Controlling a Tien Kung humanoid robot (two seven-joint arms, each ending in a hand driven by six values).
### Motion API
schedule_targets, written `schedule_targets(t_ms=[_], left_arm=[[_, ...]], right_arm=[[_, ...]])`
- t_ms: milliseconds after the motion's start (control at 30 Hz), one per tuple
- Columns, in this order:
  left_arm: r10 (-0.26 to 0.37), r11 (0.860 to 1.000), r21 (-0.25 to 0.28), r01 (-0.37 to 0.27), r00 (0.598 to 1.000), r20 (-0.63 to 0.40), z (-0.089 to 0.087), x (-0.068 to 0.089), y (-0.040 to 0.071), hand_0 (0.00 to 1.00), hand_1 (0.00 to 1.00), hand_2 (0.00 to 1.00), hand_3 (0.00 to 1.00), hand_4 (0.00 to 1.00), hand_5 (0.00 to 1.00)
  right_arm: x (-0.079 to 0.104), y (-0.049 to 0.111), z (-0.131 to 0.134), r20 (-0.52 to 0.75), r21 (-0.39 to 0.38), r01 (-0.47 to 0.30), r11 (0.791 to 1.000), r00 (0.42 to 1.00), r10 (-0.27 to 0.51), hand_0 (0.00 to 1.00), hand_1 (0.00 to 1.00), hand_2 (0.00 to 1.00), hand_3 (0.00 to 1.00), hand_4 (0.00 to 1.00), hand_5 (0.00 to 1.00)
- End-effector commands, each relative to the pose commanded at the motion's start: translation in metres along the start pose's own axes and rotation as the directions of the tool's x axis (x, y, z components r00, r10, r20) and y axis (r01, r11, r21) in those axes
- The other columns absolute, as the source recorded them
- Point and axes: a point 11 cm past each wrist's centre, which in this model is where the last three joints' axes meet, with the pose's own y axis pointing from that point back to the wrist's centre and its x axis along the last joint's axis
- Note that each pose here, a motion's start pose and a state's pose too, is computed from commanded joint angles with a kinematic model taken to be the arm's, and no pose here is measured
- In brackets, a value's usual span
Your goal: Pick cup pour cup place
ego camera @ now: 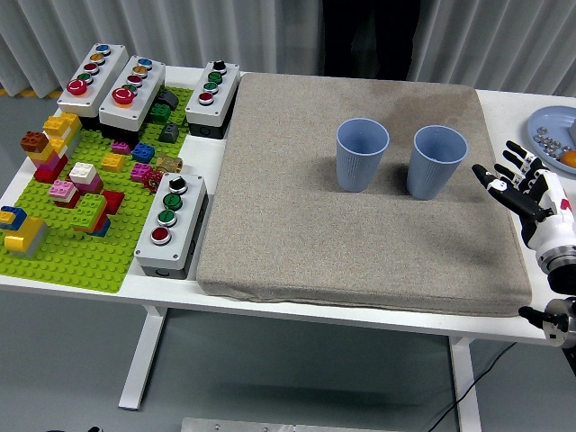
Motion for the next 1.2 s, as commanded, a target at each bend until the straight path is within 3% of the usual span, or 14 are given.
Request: schedule_targets(t_ms=[333,367,733,767,1200], left_arm=[[-0.004,1.000,0.002,0.004,1.000,0.002,0.000,-0.002,0.000,0.762,0.775,0.833,0.718,0.503,0.995],[-0.005,1.000,0.003,0.005,1.000,0.003,0.000,-0.002,0.000,0.762,0.775,0.831,0.717,0.502,0.995],[-0.013,1.000,0.005,0.013,1.000,0.008,0.000,-0.006,0.000,0.762,0.775,0.830,0.716,0.501,0.995],[-0.014,1.000,0.005,0.014,1.000,0.008,0.000,-0.006,0.000,0.762,0.776,0.829,0.716,0.501,0.996],[-0.019,1.000,0.006,0.019,1.000,0.010,0.000,-0.008,-0.001,0.762,0.776,0.828,0.717,0.502,0.998]], right_arm=[[-0.001,0.004,0.008,-0.021,-0.003,0.005,1.000,1.000,-0.005,0.932,0.841,0.910,0.867,0.892,0.455],[-0.001,0.004,0.010,-0.025,-0.005,0.007,1.000,1.000,-0.007,0.931,0.842,0.922,0.872,0.887,0.364],[-0.004,0.007,0.024,-0.071,-0.019,0.025,1.000,0.997,-0.027,0.931,0.841,0.925,0.875,0.895,0.329],[-0.005,0.006,0.025,-0.079,-0.021,0.029,0.999,0.996,-0.030,0.933,0.844,0.942,0.905,0.887,0.247],[-0.012,0.004,0.038,-0.091,-0.069,0.048,0.996,0.994,-0.055,0.932,0.853,0.952,0.915,0.879,0.228]])
